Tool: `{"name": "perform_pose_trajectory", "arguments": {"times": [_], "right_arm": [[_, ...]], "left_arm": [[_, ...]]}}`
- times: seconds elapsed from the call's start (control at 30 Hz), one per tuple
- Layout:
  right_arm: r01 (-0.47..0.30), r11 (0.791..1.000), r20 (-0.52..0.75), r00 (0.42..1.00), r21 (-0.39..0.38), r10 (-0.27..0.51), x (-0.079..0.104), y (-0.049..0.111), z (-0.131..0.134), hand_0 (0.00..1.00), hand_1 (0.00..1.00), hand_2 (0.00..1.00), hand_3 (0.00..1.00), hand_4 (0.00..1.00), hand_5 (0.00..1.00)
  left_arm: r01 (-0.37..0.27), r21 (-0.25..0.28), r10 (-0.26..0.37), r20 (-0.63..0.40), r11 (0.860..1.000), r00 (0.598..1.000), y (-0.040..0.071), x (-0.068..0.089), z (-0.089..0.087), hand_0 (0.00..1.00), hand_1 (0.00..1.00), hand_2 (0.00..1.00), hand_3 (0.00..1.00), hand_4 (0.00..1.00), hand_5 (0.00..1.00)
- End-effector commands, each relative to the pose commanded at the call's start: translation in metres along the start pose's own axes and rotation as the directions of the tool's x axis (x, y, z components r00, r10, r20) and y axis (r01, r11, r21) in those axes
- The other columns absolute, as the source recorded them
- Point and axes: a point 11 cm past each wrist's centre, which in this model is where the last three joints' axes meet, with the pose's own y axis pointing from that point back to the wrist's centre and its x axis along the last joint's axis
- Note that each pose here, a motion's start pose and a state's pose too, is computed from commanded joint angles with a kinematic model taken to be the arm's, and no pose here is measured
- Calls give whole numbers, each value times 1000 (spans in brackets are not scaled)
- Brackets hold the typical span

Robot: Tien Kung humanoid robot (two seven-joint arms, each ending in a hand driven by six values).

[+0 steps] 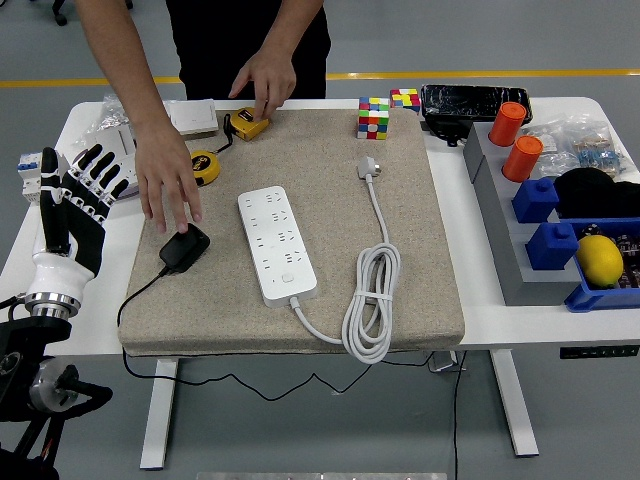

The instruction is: Pick up the plug,place it near the board,insert it into the board,press the button

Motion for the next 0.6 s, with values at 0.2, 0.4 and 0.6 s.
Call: {"name": "perform_pose_trajectory", "arguments": {"times": [0.2, 0.4, 0.6], "right_arm": [[-2, 1000, 3, 1000, 2, 2, 1, 0, -2, 961, 928, 864, 879, 998, 998], [-3, 1000, 6, 1000, 4, 3, 1, 0, -3, 960, 928, 864, 879, 998, 998], [-5, 1000, 8, 1000, 6, 5, 2, 0, -4, 961, 928, 864, 879, 998, 998]], "left_arm": [[2, 2, -2, 25, 1000, 1000, -1, 0, 1, 840, 901, 855, 846, 998, 773], [2, 4, -2, 45, 1000, 999, -1, 1, 1, 842, 903, 855, 848, 998, 766], [1, 4, -1, 67, 1000, 998, -1, 2, 2, 839, 904, 856, 849, 998, 764]]}}
